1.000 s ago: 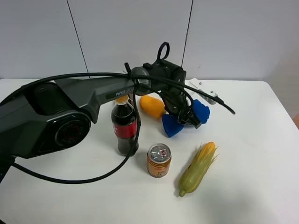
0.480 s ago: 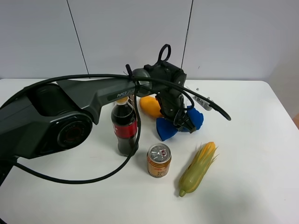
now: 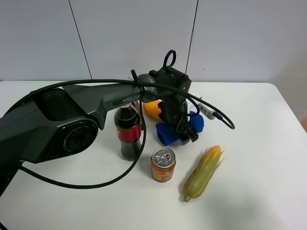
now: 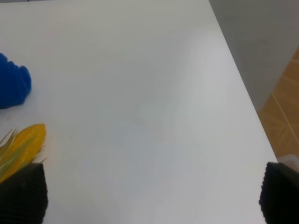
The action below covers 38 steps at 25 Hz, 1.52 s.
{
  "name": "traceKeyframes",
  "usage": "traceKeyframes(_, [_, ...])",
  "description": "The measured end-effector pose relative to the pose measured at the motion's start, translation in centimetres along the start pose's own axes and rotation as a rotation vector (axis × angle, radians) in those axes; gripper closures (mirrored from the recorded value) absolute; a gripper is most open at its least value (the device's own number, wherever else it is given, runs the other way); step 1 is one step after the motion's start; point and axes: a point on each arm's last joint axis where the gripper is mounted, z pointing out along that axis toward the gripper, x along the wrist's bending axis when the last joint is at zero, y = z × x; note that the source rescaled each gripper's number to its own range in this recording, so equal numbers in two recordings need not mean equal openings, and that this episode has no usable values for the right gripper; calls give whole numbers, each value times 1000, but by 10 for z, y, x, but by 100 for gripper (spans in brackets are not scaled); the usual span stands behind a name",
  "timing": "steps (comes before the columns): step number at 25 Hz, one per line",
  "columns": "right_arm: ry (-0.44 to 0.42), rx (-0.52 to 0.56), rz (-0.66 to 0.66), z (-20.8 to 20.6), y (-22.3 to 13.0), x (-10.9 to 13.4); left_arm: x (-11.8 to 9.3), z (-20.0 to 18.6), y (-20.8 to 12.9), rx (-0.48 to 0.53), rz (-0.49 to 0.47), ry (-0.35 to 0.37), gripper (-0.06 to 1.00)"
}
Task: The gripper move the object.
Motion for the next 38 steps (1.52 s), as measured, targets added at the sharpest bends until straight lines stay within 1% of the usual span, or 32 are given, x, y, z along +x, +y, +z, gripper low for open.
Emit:
traceKeyframes(1, [0, 0, 0, 0, 0, 0, 0, 0, -1, 13, -1, -2, 12])
traceKeyframes(2, [0, 0, 0, 0, 0, 0, 0, -3, -2, 17, -3, -4, 4])
traceKeyframes(4, [0, 0, 0, 0, 0, 0, -1, -16, 1, 2, -1, -2, -3])
traceKeyframes(6, [0, 0, 0, 0, 0, 0, 1, -46, 10, -50, 2, 8, -5])
traceKeyframes(8, [0, 0, 0, 0, 0, 0, 2, -87, 22, -140, 3, 23, -5])
traceKeyframes(11, [0, 0, 0, 0, 0, 0, 1, -168, 38, -320, 9, 49, -5])
traceKeyframes(14, [0, 0, 0, 0, 0, 0, -7, -251, 40, -494, 26, 74, -5])
traceKeyframes(16, [0, 0, 0, 0, 0, 0, -10, -306, 32, -593, 38, 119, -5])
traceKeyframes(17, [0, 0, 0, 0, 0, 0, -9, -331, 27, -638, 42, 164, -5])
traceKeyframes(19, [0, 0, 0, 0, 0, 0, -2, -381, 9, -723, 36, 293, -5])
traceKeyframes(20, [0, 0, 0, 0, 0, 0, 5, -405, -2, -759, 22, 374, -5])
traceKeyframes(22, [0, 0, 0, 0, 0, 0, 24, -444, -27, -808, -42, 505, -5])
traceKeyframes(24, [0, 0, 0, 0, 0, 0, 41, -482, -57, -861, -113, 589, -5])
traceKeyframes(26, [0, 0, 0, 0, 0, 0, 57, -514, -90, -902, -184, 654, -5])
traceKeyframes(28, [0, 0, 0, 0, 0, 0, 64, -544, -122, -951, -236, 688, -6])
traceKeyframes(30, [0, 0, 0, 0, 0, 0, 62, -574, -161, -995, -266, 727, -5])
traceKeyframes(31, [0, 0, 0, 0, 0, 0, 57, -587, -180, -1008, -268, 745, -5])
traceKeyframes(32, [0, 0, 0, 0, 0, 0, 54, -594, -196, -1004, -273, 761, -5])
traceKeyframes(34, [0, 0, 0, 0, 0, 0, 40, -610, -233, -1009, -281, 797, -4])
traceKeyframes(35, [0, 0, 0, 0, 0, 0, 34, -611, -246, -995, -285, 804, -3])
traceKeyframes(38, [0, 0, 0, 0, 0, 0, 4, -616, -298, -995, -291, 816, -3])
